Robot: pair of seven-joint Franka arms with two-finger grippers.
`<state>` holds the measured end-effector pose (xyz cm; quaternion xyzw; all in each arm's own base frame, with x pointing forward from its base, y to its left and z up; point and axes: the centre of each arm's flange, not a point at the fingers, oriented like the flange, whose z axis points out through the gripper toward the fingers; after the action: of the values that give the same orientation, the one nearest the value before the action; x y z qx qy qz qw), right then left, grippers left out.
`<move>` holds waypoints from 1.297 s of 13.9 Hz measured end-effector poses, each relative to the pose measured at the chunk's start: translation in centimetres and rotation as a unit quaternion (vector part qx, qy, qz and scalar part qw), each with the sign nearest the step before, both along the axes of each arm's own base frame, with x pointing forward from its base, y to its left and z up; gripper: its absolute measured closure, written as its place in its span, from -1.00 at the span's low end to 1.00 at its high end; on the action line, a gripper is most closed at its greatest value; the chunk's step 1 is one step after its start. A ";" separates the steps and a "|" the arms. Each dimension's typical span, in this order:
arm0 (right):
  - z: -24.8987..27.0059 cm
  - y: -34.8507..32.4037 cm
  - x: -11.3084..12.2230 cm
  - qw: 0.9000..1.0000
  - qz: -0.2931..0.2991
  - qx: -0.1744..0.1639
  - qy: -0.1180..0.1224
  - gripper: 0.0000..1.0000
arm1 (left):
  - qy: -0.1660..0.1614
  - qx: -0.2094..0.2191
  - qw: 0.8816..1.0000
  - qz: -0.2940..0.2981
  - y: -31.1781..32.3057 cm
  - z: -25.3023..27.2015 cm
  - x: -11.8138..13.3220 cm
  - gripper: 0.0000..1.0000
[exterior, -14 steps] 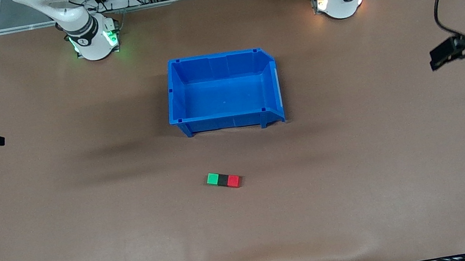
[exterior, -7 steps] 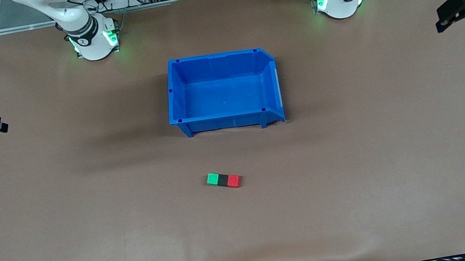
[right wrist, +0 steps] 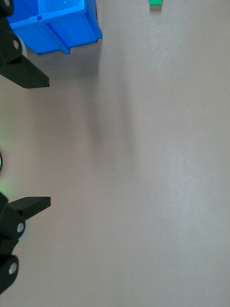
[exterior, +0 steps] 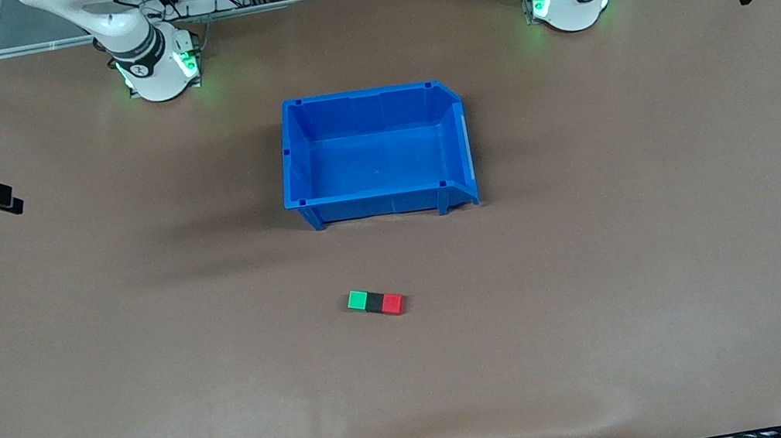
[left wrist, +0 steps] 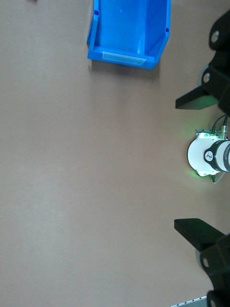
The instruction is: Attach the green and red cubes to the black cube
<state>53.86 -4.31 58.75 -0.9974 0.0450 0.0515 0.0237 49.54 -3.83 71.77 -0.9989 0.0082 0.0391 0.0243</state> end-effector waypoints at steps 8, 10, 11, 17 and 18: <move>1.1 0.3 -0.3 1.000 0.003 -0.001 -0.003 -1.00 | 0.005 -0.006 1.000 0.018 1.4 -2.5 1.9 -1.00; 1.2 0.1 -0.3 1.000 0.008 -0.005 -0.003 -1.00 | -0.003 -0.013 0.999 0.031 3.1 -2.8 2.3 -1.00; 1.3 0.0 -0.3 1.000 0.009 -0.006 -0.004 -1.00 | -0.004 -0.019 0.999 0.036 3.9 -2.9 2.4 -1.00; 2.0 -0.3 -0.4 1.000 0.007 -0.008 -0.005 -1.00 | -0.031 -0.022 0.999 0.032 3.7 -3.9 3.6 -1.00; 2.0 -0.4 -0.4 1.000 0.007 -0.008 -0.005 -1.00 | -0.037 -0.022 0.999 0.031 3.8 -4.3 3.9 -1.00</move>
<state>53.43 -4.66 60.77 -0.9981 0.0381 0.0459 0.0152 53.41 -0.08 67.48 -0.9997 -0.0232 0.0028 0.0013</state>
